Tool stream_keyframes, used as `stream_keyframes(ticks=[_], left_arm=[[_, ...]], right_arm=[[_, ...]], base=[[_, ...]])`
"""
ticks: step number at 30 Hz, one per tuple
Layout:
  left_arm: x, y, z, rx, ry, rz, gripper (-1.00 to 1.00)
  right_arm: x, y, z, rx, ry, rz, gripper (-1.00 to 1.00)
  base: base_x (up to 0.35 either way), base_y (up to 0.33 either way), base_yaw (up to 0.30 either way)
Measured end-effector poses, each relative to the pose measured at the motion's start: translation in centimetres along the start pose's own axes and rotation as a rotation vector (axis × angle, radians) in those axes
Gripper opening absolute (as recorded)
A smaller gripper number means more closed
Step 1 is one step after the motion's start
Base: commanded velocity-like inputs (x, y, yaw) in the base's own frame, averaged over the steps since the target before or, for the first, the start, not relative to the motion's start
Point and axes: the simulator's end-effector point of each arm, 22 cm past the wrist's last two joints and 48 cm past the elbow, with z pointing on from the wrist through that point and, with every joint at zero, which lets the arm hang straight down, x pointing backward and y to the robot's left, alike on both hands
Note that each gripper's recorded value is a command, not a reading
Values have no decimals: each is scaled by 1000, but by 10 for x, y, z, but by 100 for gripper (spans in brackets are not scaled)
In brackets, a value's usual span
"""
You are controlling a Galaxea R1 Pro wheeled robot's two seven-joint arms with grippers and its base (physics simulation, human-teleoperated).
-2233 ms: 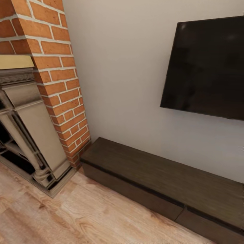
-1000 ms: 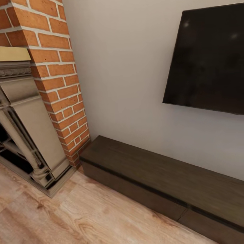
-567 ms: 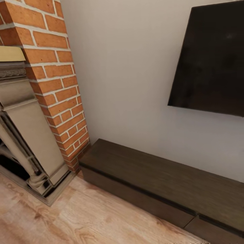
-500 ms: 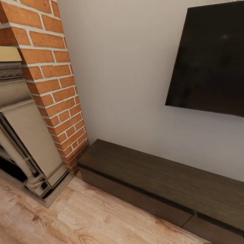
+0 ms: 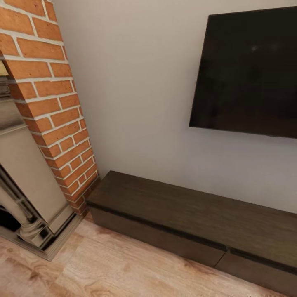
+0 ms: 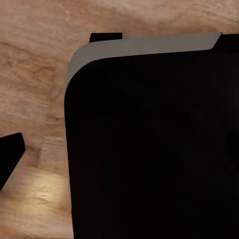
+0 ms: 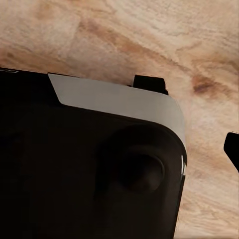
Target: Place each of the two pumpkins and all three candles from the living room inside a cabinet in the living room (use any cabinet), then make sure every cabinet is closed, and position the cauldron so it is next to a table in the living room.
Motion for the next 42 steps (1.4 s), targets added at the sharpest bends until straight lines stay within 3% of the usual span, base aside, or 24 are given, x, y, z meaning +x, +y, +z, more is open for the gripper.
stream_keyframes(ticks=[9, 22, 34, 42], left_arm=[[0, 0, 0, 0, 0, 0, 100], [1, 0, 0, -2, 1, 3, 100], [-3, 0, 0, -2, -9, 3, 100], [-7, 1, 0, -4, -18, 3, 100]], right_arm=[[0, -2, 0, 2, 0, -4, 100], [-1, -2, 0, 2, -3, 1, 100], [-5, 3, -1, -9, -14, 15, 100], [-8, 5, -1, -18, -22, 14, 100]], base=[[14, 264, -1], [251, 230, -9], [271, 186, -225], [32, 20, -216]])
